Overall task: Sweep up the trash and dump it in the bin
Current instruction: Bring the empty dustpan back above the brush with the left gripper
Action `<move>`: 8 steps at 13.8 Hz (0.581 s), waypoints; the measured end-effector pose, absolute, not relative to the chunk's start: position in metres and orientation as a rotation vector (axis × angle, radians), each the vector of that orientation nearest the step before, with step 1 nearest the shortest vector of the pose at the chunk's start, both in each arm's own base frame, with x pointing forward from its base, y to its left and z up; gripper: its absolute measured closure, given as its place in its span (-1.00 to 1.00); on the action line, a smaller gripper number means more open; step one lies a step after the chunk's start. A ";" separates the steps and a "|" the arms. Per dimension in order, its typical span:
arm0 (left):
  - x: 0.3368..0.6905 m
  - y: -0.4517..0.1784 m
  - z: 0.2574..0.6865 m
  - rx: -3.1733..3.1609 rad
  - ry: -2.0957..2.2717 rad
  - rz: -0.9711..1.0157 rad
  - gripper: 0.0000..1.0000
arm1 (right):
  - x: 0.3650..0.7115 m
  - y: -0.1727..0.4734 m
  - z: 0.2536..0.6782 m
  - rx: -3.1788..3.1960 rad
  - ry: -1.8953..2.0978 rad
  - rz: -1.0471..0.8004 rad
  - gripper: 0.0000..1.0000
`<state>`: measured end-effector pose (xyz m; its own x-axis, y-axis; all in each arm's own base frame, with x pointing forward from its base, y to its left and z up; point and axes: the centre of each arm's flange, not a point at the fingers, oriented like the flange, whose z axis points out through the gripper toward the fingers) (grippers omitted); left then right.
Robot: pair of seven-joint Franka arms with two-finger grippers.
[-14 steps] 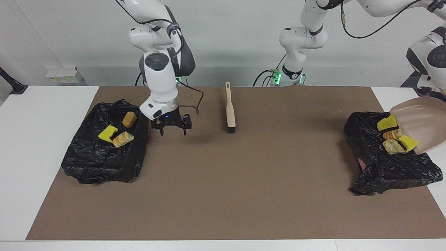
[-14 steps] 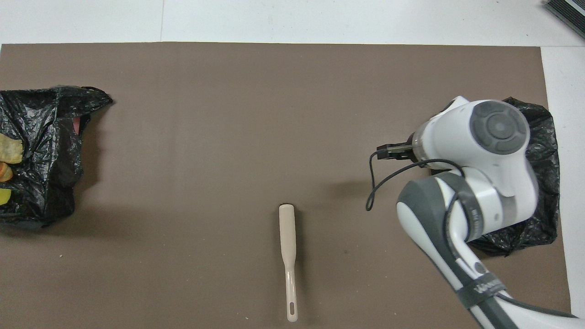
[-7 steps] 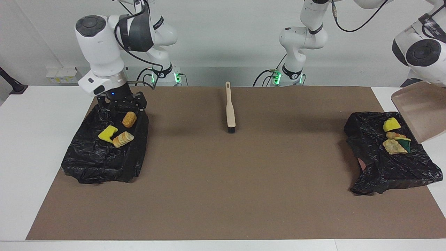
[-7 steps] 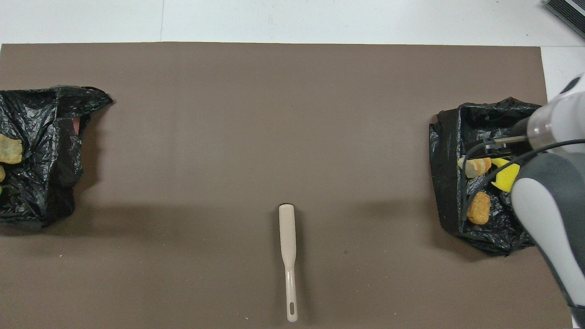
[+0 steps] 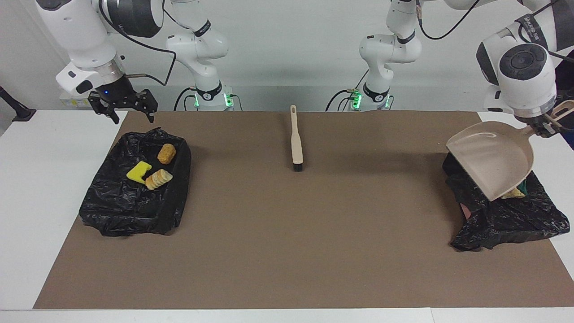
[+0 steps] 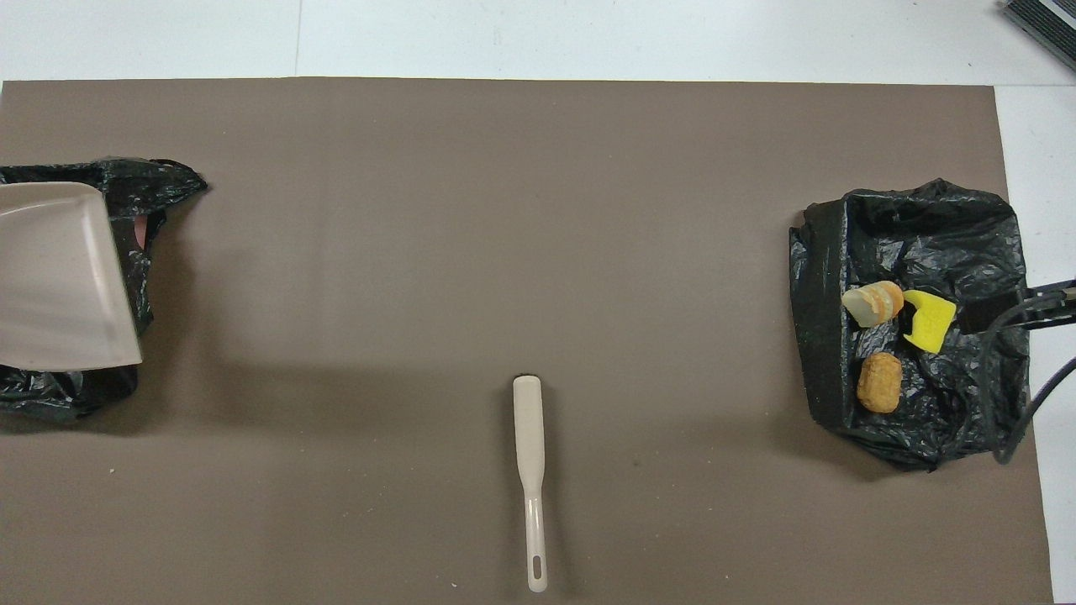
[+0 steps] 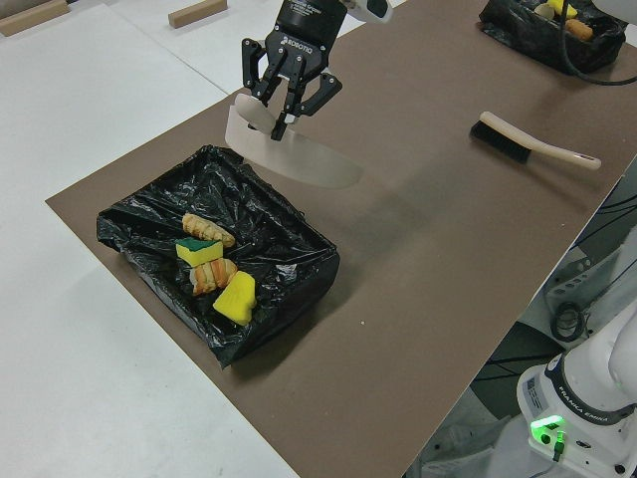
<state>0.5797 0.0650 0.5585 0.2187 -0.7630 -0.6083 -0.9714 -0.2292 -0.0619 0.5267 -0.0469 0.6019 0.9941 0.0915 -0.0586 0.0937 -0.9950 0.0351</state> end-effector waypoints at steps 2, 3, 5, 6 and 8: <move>0.578 0.031 0.546 -2.236 1.540 0.544 0.37 | 0.529 -0.040 0.603 3.096 0.164 -0.068 -1.00; 0.577 0.012 0.539 -2.319 1.505 0.502 0.37 | 0.530 -0.040 0.603 3.096 0.165 -0.063 -1.00; 0.573 -0.027 0.527 -2.474 1.404 0.438 0.37 | 0.530 -0.040 0.604 3.097 0.163 -0.054 -1.00; 0.571 -0.047 0.522 -2.544 1.337 0.408 0.37 | 0.531 -0.040 0.607 3.098 0.163 -0.042 -1.00; 0.568 -0.088 0.512 -2.667 1.192 0.355 0.37 | 0.528 -0.039 0.622 3.114 0.160 -0.031 -1.00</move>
